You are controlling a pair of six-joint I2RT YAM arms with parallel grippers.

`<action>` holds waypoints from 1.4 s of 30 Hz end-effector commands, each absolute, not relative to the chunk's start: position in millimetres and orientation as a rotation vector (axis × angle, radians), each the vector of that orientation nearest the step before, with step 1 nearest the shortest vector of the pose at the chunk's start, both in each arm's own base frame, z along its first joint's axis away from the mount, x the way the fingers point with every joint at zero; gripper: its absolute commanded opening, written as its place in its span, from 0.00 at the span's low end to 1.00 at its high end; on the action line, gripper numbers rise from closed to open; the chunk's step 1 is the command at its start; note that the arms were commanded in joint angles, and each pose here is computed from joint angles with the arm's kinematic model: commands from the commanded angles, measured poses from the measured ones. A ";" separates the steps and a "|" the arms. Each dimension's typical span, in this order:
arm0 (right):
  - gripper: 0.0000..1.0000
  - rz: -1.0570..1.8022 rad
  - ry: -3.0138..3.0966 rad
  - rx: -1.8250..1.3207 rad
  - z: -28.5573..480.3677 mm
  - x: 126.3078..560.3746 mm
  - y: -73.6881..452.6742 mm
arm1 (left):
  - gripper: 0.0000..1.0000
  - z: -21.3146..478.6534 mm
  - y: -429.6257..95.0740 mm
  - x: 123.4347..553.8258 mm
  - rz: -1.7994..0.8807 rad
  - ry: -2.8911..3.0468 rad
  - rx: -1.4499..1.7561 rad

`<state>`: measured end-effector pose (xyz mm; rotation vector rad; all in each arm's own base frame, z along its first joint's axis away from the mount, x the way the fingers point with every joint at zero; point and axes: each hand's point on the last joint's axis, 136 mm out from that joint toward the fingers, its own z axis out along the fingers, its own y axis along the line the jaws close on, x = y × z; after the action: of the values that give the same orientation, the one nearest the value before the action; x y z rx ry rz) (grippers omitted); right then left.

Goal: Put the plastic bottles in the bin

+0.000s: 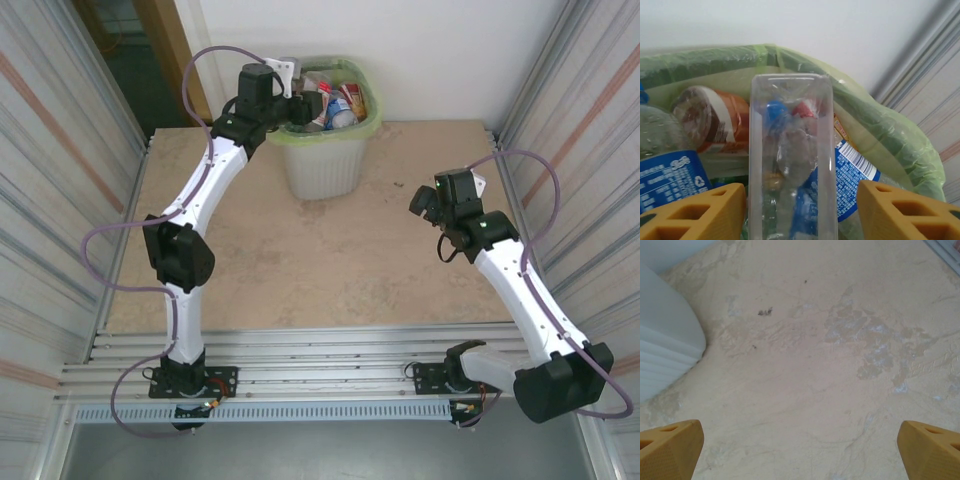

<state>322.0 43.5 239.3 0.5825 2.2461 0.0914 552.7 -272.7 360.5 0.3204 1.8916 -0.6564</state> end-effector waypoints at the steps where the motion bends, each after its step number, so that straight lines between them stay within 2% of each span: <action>1: 0.98 0.117 2.238 0.608 238.7 324.3 47.6 | 0.63 362.5 -264.4 556.1 -0.592 1.882 0.323; 6: 0.98 0.121 2.239 0.603 239.1 326.2 49.7 | 0.61 368.0 -260.2 555.5 -0.552 1.872 0.322; 11: 0.98 0.125 2.245 0.594 239.6 329.0 52.6 | 0.51 381.1 -254.5 554.8 -0.405 1.832 0.308; 15: 0.98 0.125 2.247 0.587 240.7 330.5 54.4 | 0.50 387.3 -250.8 557.8 -0.317 1.825 0.297; 19: 0.98 0.124 2.247 0.585 241.0 330.2 54.6 | 0.45 385.8 -249.3 560.1 -0.293 1.840 0.292; 20: 0.98 0.122 2.247 0.584 241.1 330.2 54.3 | 0.44 369.0 -251.4 567.0 -0.282 1.869 0.295; 25: 0.98 0.121 2.249 0.585 240.3 330.4 54.6 | 0.37 355.0 -250.2 571.0 -0.260 1.900 0.289; 36: 0.98 0.116 2.249 0.584 240.3 330.9 54.5 | 0.36 352.4 -254.2 567.0 -0.279 1.908 0.323; 40: 0.98 0.108 2.240 0.583 243.2 329.8 52.3 | 0.37 364.4 -252.7 560.6 -0.288 1.891 0.329; 42: 0.98 0.094 2.235 0.581 245.7 328.1 49.7 | 0.38 386.0 -249.8 550.2 -0.304 1.853 0.330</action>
<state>326.0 50.6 229.8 0.5642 2.2787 0.0857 568.3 -256.9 338.6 0.3218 1.9397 -0.2871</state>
